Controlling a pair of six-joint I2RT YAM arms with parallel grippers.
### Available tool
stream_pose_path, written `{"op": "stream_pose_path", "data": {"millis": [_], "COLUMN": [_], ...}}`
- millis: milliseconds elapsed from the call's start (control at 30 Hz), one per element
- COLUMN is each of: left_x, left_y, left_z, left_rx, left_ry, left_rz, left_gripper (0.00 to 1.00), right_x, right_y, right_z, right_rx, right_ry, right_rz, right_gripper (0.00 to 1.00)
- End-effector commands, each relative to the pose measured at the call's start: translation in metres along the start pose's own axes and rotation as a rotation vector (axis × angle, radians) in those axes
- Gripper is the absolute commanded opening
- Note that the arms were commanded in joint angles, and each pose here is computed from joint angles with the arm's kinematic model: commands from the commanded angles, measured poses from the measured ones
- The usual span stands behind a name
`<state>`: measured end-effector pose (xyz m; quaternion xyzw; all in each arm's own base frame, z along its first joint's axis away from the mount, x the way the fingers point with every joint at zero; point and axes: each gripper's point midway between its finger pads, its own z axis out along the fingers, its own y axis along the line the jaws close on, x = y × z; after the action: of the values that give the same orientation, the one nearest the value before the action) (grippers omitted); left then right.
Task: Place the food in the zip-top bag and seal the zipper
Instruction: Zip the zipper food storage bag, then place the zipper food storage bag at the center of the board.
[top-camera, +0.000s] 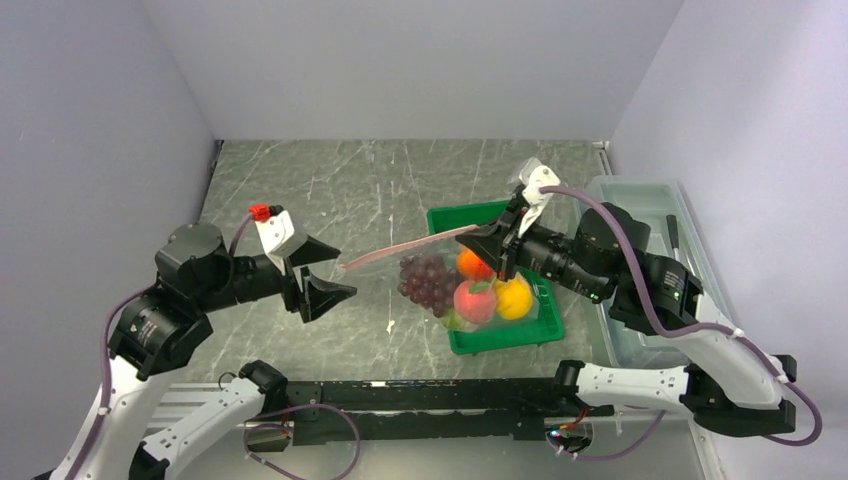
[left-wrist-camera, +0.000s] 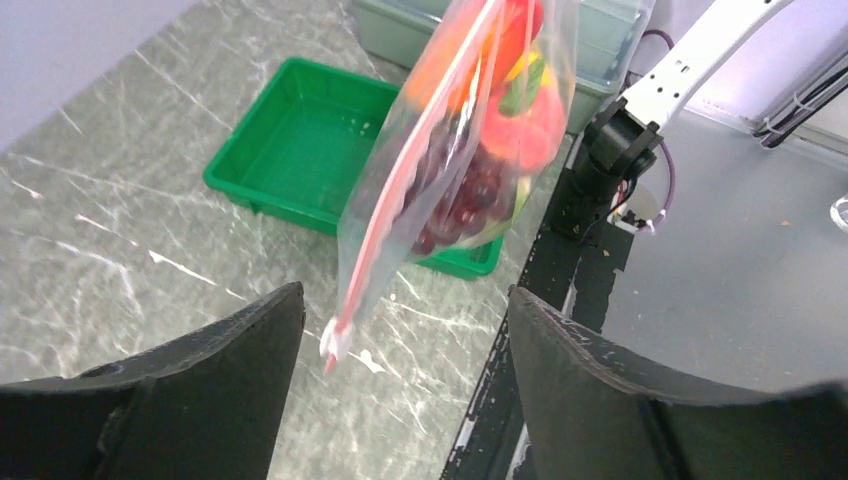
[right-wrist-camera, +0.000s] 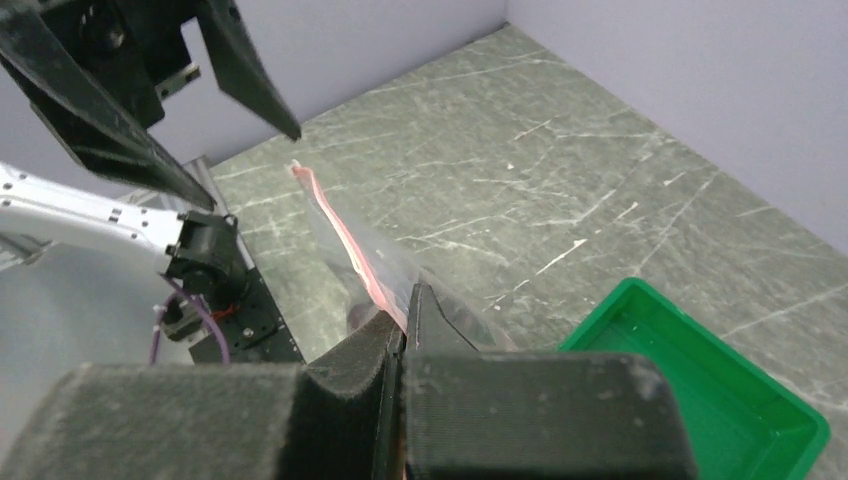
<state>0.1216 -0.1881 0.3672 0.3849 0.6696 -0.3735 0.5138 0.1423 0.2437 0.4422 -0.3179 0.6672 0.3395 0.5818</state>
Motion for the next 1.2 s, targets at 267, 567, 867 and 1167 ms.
{"op": "stream_pose_path", "data": {"millis": [267, 567, 867, 1167], "left_x": [-0.055, -0.052, -0.030, -0.010], "left_y": [-0.002, -0.006, -0.020, -0.012], "left_z": [0.008, 0.022, 0.030, 0.042], "left_rx": [0.051, 0.136, 0.265, 0.256], "left_ry": [-0.105, -0.103, -0.072, -0.044], "left_rz": [0.101, 0.118, 0.097, 0.047], "left_gripper": [1.00, 1.00, 0.99, 0.95], "right_x": [-0.021, -0.010, -0.020, -0.035], "right_y": [0.040, 0.056, 0.066, 0.072], "right_z": [0.020, 0.044, 0.046, 0.041], "right_rx": [-0.204, -0.277, -0.326, -0.360], "right_ry": [-0.017, 0.012, -0.015, -0.060], "right_rz": [-0.023, -0.003, 0.002, 0.005], "right_gripper": [0.00, 0.00, 0.00, 0.00]}}
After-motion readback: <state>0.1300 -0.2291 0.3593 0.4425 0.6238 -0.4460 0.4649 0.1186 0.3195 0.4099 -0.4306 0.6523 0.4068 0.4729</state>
